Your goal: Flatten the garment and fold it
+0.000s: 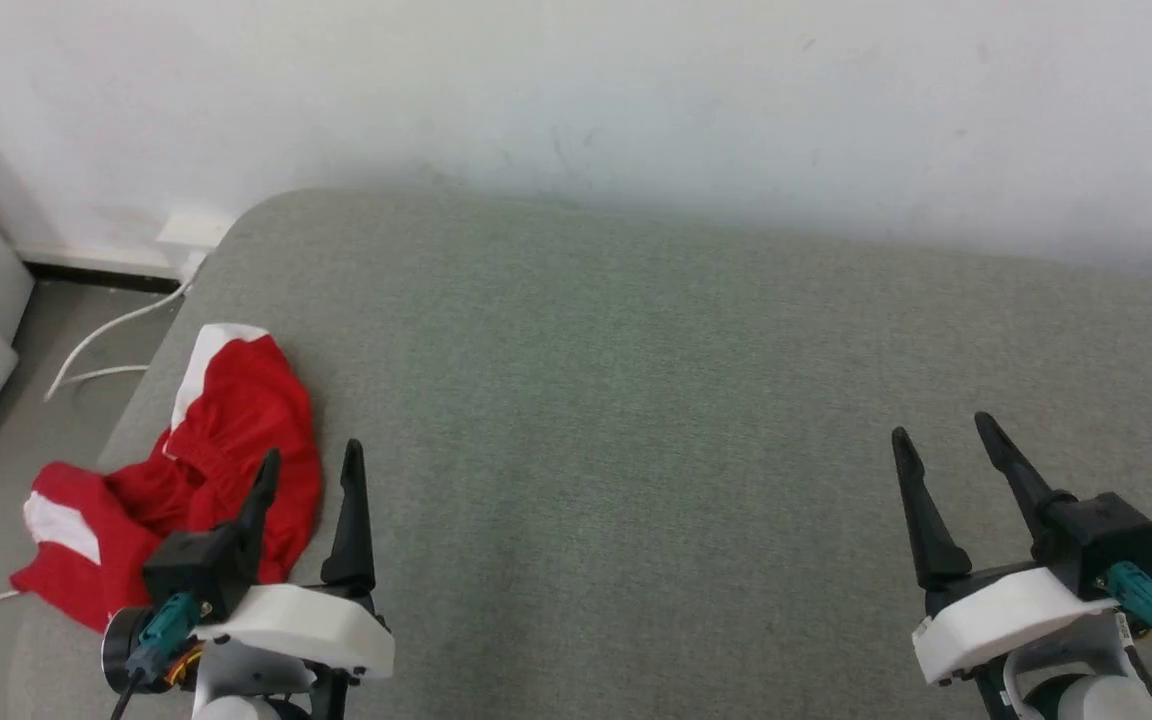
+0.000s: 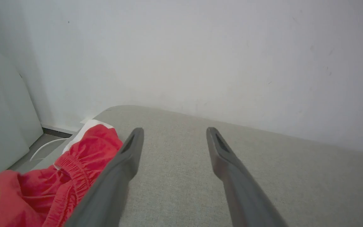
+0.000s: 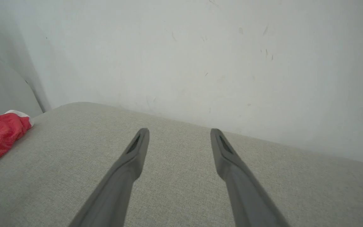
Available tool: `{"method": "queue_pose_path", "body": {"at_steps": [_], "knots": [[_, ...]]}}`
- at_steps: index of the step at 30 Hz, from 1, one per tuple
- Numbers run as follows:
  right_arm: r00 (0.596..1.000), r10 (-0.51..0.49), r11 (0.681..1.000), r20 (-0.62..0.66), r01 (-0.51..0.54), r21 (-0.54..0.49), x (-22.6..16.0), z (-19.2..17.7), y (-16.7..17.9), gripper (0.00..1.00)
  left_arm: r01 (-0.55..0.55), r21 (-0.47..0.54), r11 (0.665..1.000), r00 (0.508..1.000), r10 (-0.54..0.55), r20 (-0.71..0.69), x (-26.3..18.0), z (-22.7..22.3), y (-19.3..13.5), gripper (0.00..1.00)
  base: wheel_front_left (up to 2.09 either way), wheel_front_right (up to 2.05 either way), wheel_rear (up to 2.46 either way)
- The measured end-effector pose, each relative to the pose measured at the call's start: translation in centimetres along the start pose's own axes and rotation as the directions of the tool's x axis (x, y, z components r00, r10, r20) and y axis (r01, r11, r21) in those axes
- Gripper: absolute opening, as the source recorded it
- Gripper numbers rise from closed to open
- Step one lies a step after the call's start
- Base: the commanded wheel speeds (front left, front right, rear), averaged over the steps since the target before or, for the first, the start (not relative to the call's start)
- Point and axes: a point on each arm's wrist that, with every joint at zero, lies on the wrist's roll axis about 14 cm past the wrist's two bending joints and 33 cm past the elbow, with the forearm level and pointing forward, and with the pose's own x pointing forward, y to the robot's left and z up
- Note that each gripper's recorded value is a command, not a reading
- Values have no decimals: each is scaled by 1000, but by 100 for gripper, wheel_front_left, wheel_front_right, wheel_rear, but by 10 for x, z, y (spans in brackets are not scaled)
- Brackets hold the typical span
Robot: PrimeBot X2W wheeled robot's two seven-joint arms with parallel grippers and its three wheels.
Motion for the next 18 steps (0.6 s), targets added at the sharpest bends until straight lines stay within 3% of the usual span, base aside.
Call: {"method": "queue_pose_path", "body": {"at_steps": [18], "knots": [[994, 113, 993, -13, -112, 35, 23, -10, 35, 100, -134, -13, 991, 988, 135, 69, 2, 18, 40, 100, 0, 0, 0]]}}
